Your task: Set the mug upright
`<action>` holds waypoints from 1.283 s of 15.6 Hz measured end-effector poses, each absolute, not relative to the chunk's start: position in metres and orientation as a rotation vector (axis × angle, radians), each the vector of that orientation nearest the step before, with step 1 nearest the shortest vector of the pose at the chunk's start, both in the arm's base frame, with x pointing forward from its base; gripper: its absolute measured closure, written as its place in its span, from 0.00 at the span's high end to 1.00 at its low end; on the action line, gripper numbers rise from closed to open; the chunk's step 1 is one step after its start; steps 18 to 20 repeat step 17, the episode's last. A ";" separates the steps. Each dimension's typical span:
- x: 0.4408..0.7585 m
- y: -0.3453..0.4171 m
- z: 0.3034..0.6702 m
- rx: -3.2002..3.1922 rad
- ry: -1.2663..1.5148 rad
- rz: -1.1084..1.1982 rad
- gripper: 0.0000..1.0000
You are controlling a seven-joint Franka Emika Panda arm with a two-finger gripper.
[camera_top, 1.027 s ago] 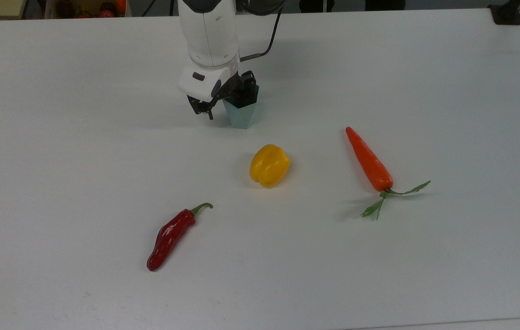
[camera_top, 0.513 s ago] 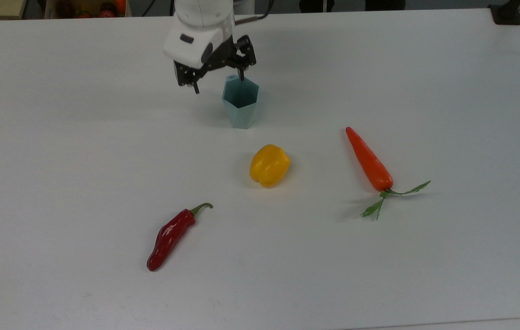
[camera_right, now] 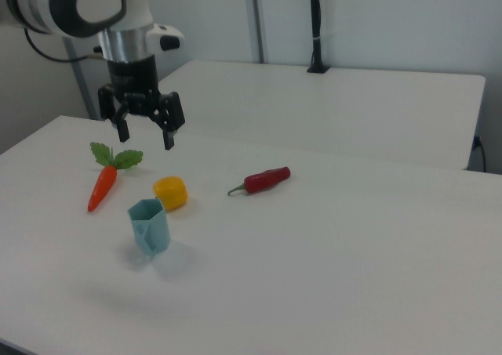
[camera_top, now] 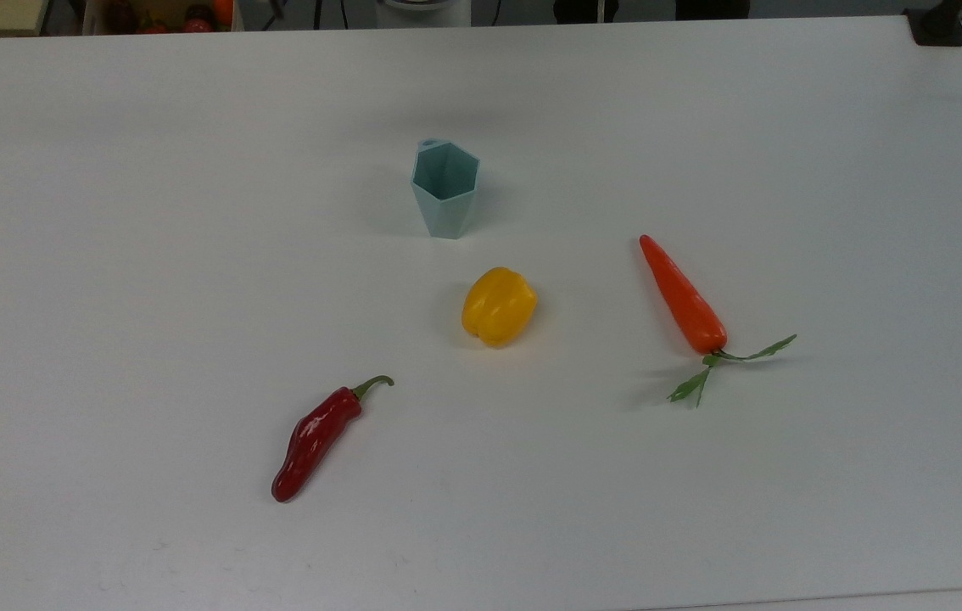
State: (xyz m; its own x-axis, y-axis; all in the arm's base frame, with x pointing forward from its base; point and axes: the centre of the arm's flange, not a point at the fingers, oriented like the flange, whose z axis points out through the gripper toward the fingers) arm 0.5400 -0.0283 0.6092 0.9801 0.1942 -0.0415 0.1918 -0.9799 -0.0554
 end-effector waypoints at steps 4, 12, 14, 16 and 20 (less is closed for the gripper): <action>0.525 -0.042 0.638 -3.069 -0.011 0.002 1.00; 0.549 -0.027 0.629 -3.073 0.066 -0.147 1.00; 0.552 -0.025 0.619 -3.091 0.055 -0.119 1.00; 0.559 -0.012 0.606 -3.114 0.014 -0.094 1.00; 0.562 -0.007 0.602 -3.120 -0.003 -0.087 1.00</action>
